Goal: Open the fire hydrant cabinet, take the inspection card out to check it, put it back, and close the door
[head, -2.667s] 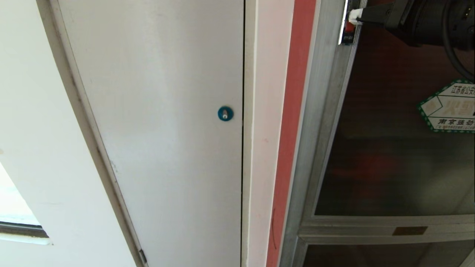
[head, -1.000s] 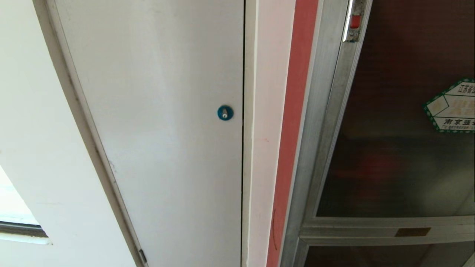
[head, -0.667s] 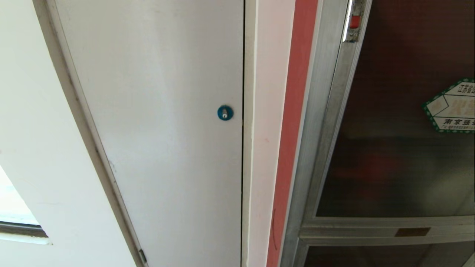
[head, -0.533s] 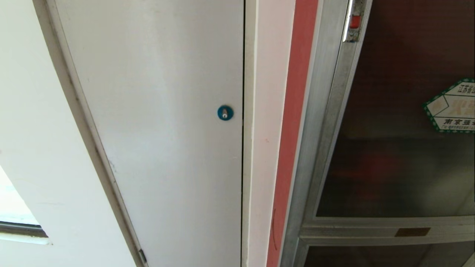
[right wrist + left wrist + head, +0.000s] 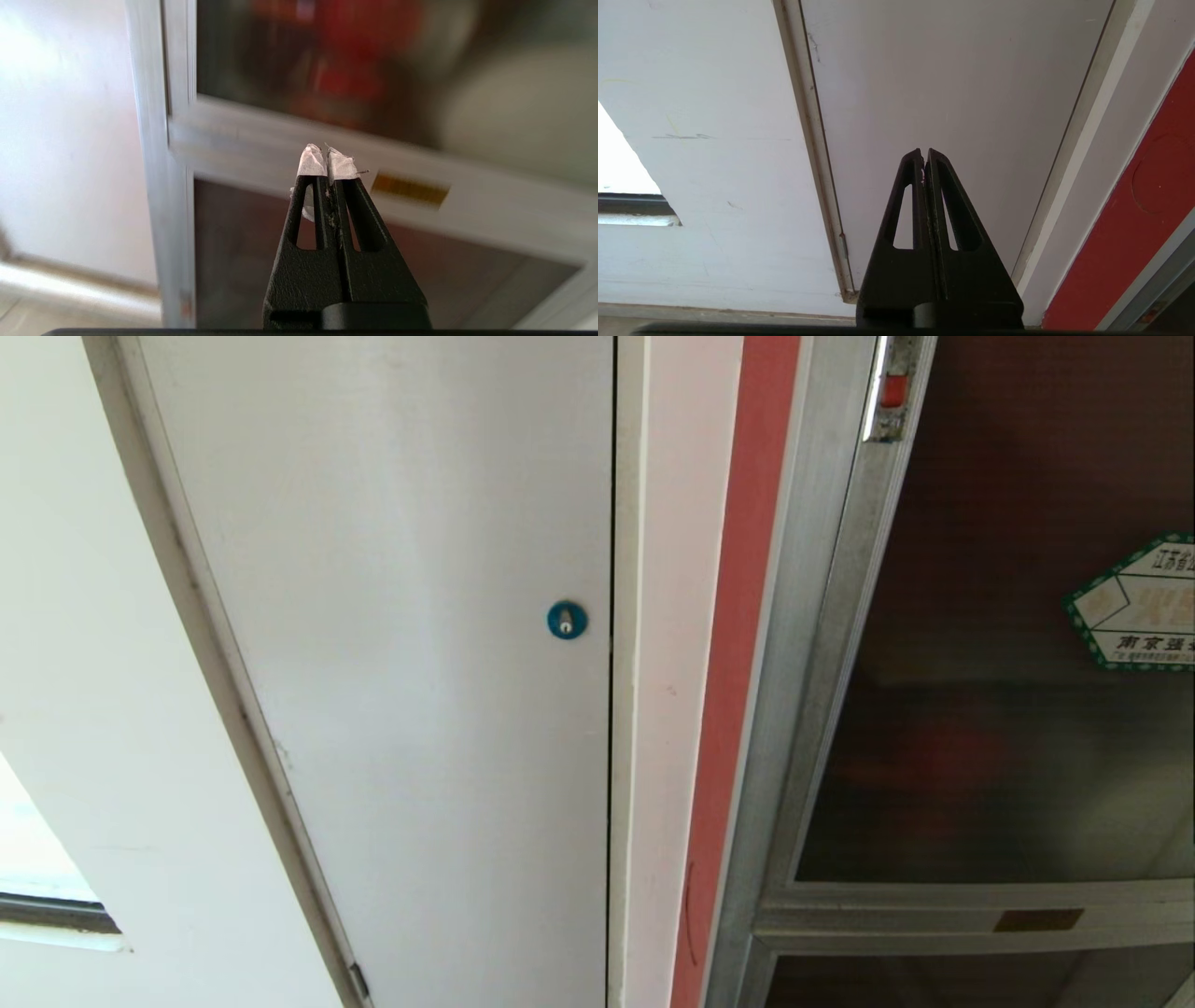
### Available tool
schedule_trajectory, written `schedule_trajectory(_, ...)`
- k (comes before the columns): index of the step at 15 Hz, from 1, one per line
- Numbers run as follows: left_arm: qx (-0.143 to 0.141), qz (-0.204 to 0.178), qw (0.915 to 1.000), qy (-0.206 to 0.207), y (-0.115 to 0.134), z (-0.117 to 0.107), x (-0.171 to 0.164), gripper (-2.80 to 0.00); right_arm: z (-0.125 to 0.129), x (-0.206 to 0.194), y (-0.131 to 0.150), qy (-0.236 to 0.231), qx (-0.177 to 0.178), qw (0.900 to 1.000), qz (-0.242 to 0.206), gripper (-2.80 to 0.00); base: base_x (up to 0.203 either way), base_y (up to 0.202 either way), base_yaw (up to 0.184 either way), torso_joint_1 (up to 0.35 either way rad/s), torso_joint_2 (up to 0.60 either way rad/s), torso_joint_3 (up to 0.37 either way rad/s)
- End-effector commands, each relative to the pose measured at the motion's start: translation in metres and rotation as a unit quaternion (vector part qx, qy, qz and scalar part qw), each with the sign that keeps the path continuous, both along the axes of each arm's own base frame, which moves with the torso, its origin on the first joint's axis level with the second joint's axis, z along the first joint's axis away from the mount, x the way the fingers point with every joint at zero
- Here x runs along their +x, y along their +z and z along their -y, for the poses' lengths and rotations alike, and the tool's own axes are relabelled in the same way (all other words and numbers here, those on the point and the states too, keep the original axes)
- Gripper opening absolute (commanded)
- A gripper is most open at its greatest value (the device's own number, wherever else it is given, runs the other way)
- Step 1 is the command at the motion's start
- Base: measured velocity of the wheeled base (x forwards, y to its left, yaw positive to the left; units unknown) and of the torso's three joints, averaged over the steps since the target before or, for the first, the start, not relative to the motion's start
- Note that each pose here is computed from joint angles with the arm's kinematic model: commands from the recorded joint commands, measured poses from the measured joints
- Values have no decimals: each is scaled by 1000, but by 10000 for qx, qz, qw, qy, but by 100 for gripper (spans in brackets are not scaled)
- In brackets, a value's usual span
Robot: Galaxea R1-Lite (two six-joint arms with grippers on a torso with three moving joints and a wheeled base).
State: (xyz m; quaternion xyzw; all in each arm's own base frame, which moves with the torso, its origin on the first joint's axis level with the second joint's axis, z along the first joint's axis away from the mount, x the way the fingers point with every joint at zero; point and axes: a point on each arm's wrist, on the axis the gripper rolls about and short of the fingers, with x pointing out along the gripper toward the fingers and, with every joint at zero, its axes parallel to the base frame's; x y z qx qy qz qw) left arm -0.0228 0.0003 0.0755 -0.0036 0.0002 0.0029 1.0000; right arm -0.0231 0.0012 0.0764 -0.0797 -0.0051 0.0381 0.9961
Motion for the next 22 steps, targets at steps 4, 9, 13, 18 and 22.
schedule_trajectory(4,-2,2,10000,2,0,0,0,-280,0,0,-3,-83,351,9993,-107,-280,0,0,0,0,0,0)
schedule_trajectory(9,-2,-2,10000,2,0,0,0,-280,0,0,-3,-86,359,9993,-106,-280,0,0,0,0,0,0)
schedule_trajectory(13,-2,2,10000,2,0,0,0,-280,0,0,-3,-86,359,9993,-106,-280,0,0,0,0,0,0)
schedule_trajectory(18,-2,2,10000,2,0,0,0,-280,0,0,-3,-86,374,9992,-107,-280,0,0,0,0,0,0)
schedule_trajectory(22,-2,2,10000,2,0,0,0,-280,0,0,-3,-87,389,9991,-108,-280,0,0,0,0,0,0)
